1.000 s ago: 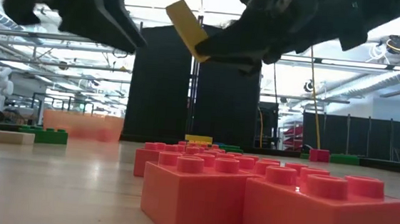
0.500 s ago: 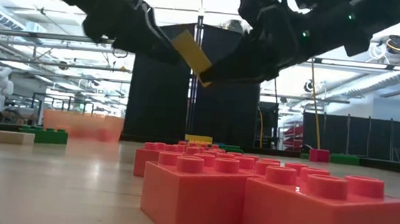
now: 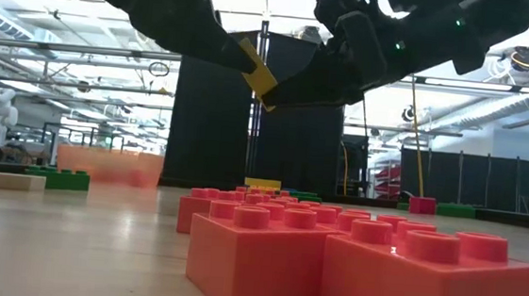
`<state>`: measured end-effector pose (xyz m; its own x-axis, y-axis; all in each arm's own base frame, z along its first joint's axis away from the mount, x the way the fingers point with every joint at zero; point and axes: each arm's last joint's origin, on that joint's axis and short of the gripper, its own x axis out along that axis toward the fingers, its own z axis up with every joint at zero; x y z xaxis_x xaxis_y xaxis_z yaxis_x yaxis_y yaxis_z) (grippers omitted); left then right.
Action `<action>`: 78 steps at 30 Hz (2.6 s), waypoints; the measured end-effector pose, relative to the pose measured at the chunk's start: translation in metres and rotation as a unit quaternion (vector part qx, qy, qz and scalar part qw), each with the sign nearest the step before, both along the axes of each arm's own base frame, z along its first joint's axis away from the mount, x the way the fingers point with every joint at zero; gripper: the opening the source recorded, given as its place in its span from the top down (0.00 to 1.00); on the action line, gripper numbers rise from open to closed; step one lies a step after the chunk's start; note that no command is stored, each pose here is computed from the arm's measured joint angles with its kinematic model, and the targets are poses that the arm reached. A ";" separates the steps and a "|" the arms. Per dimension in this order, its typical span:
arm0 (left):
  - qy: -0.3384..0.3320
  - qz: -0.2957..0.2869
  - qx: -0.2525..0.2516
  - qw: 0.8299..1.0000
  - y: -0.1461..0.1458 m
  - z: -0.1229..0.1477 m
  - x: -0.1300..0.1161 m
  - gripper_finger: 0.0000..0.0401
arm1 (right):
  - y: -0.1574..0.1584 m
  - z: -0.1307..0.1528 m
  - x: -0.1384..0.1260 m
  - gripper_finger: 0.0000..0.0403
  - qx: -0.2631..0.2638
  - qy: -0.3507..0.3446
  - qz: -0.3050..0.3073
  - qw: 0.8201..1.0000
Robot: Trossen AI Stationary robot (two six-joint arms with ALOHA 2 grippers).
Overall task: Sort blocks by size
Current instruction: Put the yellow block into the yellow bin
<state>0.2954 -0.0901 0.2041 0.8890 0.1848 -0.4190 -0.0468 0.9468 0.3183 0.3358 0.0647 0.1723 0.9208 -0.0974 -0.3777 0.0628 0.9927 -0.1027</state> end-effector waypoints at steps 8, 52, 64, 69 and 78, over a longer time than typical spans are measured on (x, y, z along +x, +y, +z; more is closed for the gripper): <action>0.003 -0.011 -0.012 1.000 0.005 0.000 0.002 0.70 | 0.000 0.001 0.000 0.87 -0.003 -0.002 0.006 1.000; 0.287 -0.084 -0.273 0.914 -0.050 0.062 -0.137 0.87 | -0.011 0.002 0.003 0.56 0.049 -0.017 -0.029 0.998; 0.366 -0.118 -0.287 0.877 -0.083 0.048 -0.156 0.87 | -0.011 0.003 0.003 0.56 0.057 -0.021 -0.034 0.998; 0.379 -0.139 -0.293 0.867 -0.096 0.042 -0.158 0.87 | -0.011 0.003 0.003 0.56 0.070 -0.022 -0.037 0.997; 0.415 -0.130 -0.274 0.858 -0.109 0.024 -0.154 0.86 | -0.011 0.006 0.005 0.56 0.083 -0.042 -0.039 0.995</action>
<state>0.1415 -0.1988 0.2284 0.2237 -0.4011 -0.8883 0.2167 0.9091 -0.3559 0.3405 0.0538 0.1786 0.9419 -0.1121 -0.3165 0.1413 0.9874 0.0709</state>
